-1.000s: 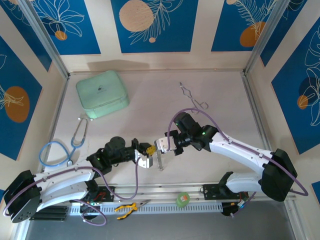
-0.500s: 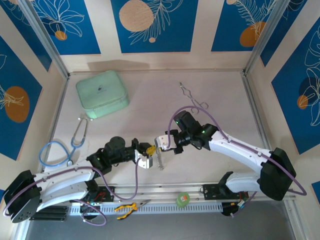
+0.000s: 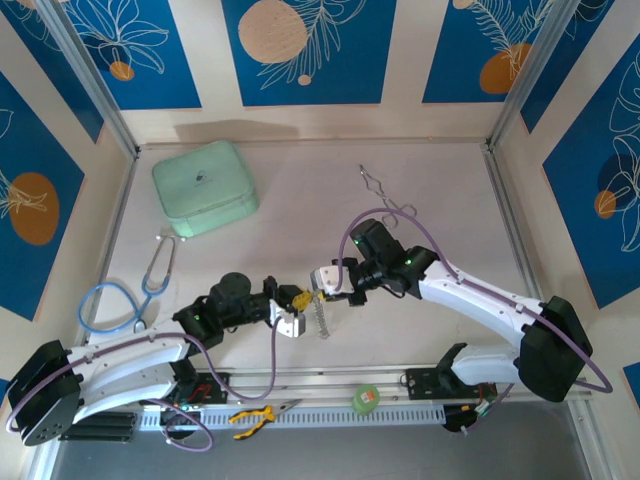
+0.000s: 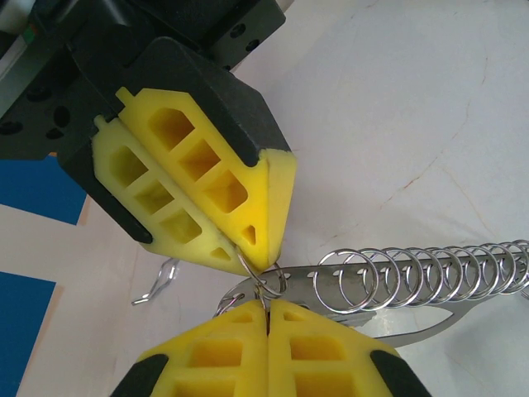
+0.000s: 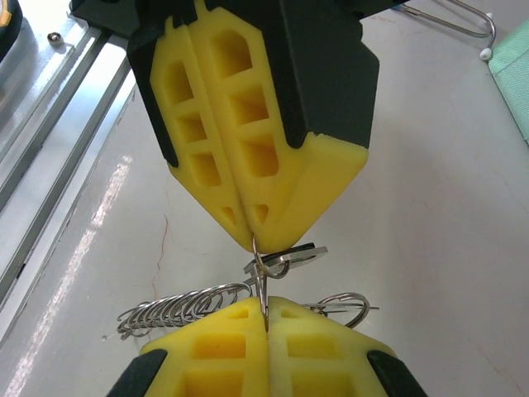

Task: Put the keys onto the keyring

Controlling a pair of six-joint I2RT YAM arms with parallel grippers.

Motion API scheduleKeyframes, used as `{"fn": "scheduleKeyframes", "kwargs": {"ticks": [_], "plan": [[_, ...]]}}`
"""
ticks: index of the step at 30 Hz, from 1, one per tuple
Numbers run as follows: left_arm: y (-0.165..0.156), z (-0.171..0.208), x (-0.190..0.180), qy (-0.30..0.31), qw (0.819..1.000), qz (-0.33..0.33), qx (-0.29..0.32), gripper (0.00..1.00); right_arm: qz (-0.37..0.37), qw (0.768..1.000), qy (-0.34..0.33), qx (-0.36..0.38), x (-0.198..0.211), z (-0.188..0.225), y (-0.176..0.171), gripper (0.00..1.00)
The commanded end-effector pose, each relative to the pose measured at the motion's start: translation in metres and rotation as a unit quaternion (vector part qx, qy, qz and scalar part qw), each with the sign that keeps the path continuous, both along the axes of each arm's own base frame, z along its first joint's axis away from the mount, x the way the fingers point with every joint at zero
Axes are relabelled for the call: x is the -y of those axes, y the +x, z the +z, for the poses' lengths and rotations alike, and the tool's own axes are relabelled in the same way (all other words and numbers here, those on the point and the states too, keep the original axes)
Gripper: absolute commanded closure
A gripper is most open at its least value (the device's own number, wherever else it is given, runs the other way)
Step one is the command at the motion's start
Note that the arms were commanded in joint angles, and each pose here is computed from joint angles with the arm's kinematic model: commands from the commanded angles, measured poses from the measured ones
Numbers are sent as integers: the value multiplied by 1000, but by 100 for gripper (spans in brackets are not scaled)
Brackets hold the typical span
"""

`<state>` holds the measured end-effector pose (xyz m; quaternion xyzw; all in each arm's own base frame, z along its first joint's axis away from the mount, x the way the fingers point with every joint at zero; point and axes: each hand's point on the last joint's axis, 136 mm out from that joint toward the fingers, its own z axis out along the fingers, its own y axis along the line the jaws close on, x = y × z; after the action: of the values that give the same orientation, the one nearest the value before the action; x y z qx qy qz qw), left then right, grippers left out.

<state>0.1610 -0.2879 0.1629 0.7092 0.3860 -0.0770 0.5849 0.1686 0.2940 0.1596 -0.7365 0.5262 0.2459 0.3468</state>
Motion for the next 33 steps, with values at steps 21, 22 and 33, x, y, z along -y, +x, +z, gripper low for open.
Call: {"fn": "scheduleKeyframes", "kwargs": {"ticks": [21, 22, 33], "plan": [[-8, -2, 4, 29, 999, -25, 38, 100, -14, 997, 70, -23, -12, 32, 9, 100], [-7, -2, 4, 30, 999, -24, 37, 100, -15, 997, 70, -23, -12, 32, 9, 100], [-7, 17, -14, -31, 999, 38, -19, 58, -24, 997, 68, -28, -8, 27, 11, 100]]}}
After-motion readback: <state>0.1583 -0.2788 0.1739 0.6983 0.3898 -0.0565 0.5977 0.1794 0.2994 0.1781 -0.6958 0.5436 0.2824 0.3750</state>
